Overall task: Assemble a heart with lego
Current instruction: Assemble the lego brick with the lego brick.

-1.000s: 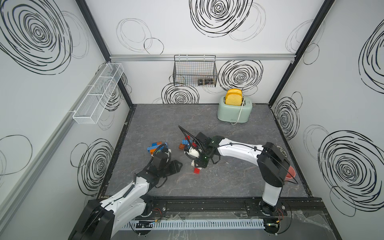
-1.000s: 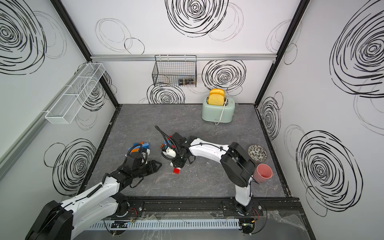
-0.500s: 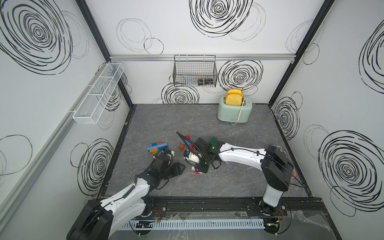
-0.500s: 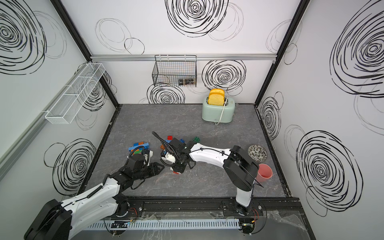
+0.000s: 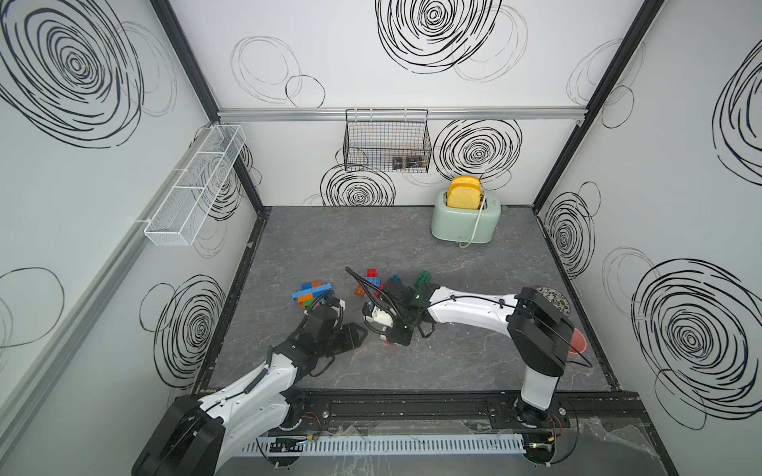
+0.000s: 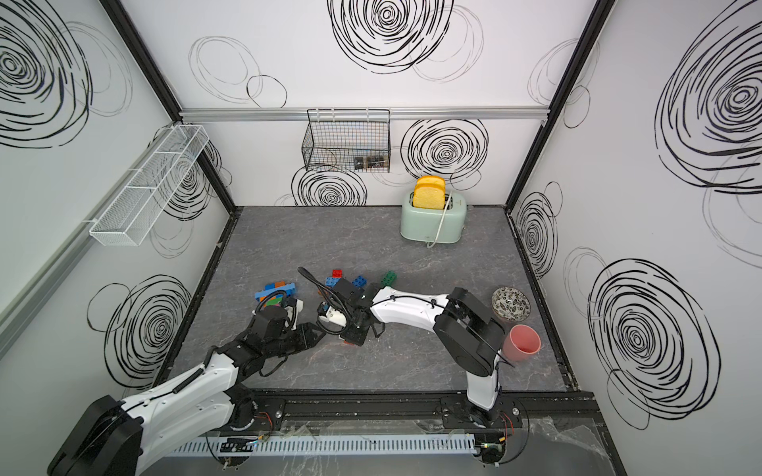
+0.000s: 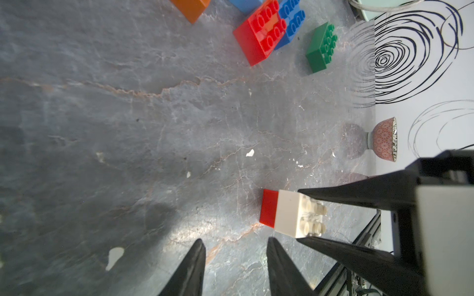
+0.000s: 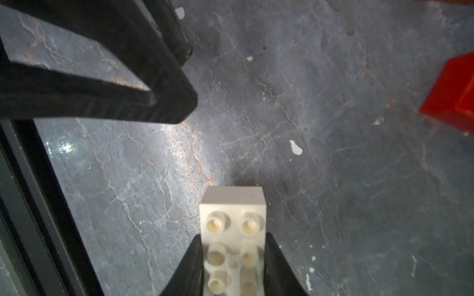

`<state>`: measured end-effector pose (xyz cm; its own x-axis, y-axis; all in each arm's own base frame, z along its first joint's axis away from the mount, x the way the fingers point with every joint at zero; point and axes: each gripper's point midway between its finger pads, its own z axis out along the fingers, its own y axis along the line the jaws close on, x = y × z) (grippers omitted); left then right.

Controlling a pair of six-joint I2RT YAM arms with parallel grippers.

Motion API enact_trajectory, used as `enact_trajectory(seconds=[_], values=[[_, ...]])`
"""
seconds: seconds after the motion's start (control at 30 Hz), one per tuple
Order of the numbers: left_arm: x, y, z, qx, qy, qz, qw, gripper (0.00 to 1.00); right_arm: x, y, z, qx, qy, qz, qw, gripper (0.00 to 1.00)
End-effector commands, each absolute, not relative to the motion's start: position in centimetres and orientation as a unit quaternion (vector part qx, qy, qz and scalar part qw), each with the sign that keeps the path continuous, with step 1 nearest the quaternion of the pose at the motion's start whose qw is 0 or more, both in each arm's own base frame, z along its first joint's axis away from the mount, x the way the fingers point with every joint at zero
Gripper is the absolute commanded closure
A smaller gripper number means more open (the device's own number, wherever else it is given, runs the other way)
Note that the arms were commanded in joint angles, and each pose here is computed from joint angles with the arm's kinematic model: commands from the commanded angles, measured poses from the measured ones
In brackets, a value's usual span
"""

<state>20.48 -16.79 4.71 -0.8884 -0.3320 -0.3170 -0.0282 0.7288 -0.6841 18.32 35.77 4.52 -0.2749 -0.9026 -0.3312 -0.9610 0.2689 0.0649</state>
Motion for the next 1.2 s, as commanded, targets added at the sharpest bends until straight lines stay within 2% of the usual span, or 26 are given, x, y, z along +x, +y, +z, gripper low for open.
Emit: enact_trajectory(seconds=[0.0,0.4,0.7,1.0,1.17], values=[[21.0,-16.9,4.9,-0.103,0.9,-0.359,0.226,0.56,17.2,35.0,2.7,-0.608,0.781,0.114,0.086,0.72],[21.3,-16.2,4.9,-0.112,0.9,-0.352,0.231,0.55,16.5,33.9,0.8,-0.633,0.768,0.035,0.093,0.72],[22.0,-15.5,5.0,-0.121,0.9,-0.347,0.236,0.55,15.6,33.2,-0.7,-0.639,0.766,0.035,0.059,0.72],[22.1,-15.0,5.1,-0.131,0.899,-0.344,0.238,0.55,14.6,31.2,-2.9,-0.618,0.782,0.061,-0.056,0.72],[22.3,-14.7,5.3,-0.137,0.897,-0.344,0.242,0.54,15.7,31.4,-3.5,-0.614,0.788,0.036,-0.022,0.72]])
